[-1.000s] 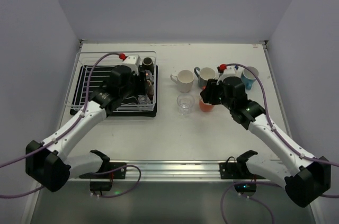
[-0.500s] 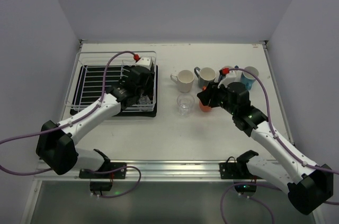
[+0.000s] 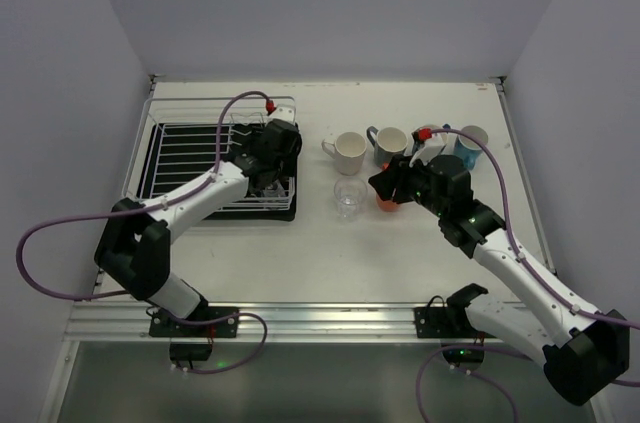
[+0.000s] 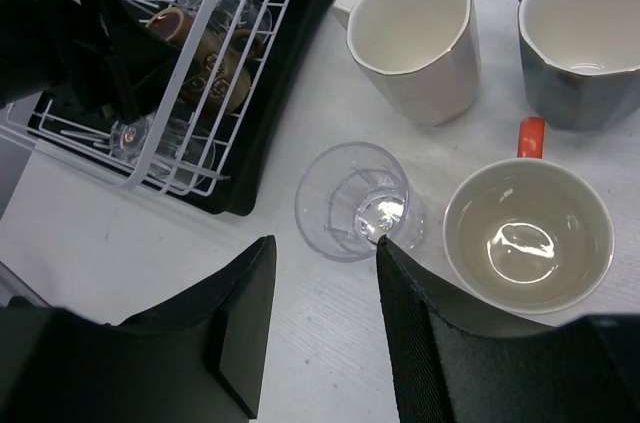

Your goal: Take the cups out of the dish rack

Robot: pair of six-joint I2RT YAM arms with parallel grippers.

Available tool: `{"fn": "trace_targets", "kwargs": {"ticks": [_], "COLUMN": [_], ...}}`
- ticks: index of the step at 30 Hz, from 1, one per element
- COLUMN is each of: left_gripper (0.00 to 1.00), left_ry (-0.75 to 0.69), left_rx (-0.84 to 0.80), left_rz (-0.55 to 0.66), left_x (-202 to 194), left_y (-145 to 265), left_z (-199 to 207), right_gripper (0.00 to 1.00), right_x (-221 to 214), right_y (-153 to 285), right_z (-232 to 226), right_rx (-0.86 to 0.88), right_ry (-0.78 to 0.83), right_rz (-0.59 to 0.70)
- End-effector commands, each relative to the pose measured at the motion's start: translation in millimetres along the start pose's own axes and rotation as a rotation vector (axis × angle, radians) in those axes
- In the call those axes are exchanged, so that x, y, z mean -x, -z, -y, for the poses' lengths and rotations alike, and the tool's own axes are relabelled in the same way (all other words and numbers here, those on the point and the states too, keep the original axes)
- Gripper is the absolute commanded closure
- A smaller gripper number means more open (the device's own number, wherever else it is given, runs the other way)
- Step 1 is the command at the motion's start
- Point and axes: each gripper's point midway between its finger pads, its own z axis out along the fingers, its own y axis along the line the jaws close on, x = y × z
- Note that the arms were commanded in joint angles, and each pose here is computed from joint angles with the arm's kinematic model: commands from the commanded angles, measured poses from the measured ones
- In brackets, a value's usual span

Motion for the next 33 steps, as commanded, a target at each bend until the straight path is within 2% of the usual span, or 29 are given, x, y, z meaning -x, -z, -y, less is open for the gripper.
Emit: {"fn": "trace_targets", "kwargs": {"ticks": [1,6,11,13,15,22,27,33], "left_gripper": [0.33,0.31,0.23,0.23,0.28,0.29,0.28,0.28], "left_ry": [0.032,0.041,0.060,0.066,0.083,0.141,0.144,0.133], "left_rx": [0.006,0.009,-0.043,-0.068,-0.091,-0.159,-0.190,-0.151], "left_rz": [0.078,0.078,0.069,0.079,0.090,0.156,0.137,0.172], "left_x": [29,29,27,28,27,36,34,46], "left_y": [-5,-11,-17,-13,-5,28,36,35], "left_z": [7,6,9,12,11,8,11,5], "right_gripper": [0.52,0.52,0.52,0.52,0.52,0.52,0.52,0.52], "right_x": [8,6,5,5,4,2,2,1], "right_y": [-1,-2,-2,-2,-4,-8,-8,-9], "right_z": [-9,-9,-10,-11,-11,-13,-12,-12], "right_rx": [0.041,0.045,0.051,0.054,0.058,0.068,0.066,0.067], "right_ry": [-0.001,0.000,-0.001,0.000,-0.002,-0.007,-0.007,-0.010], "right_rz": [0.032,0.026,0.017,0.016,0.011,0.000,0.000,-0.003]}}
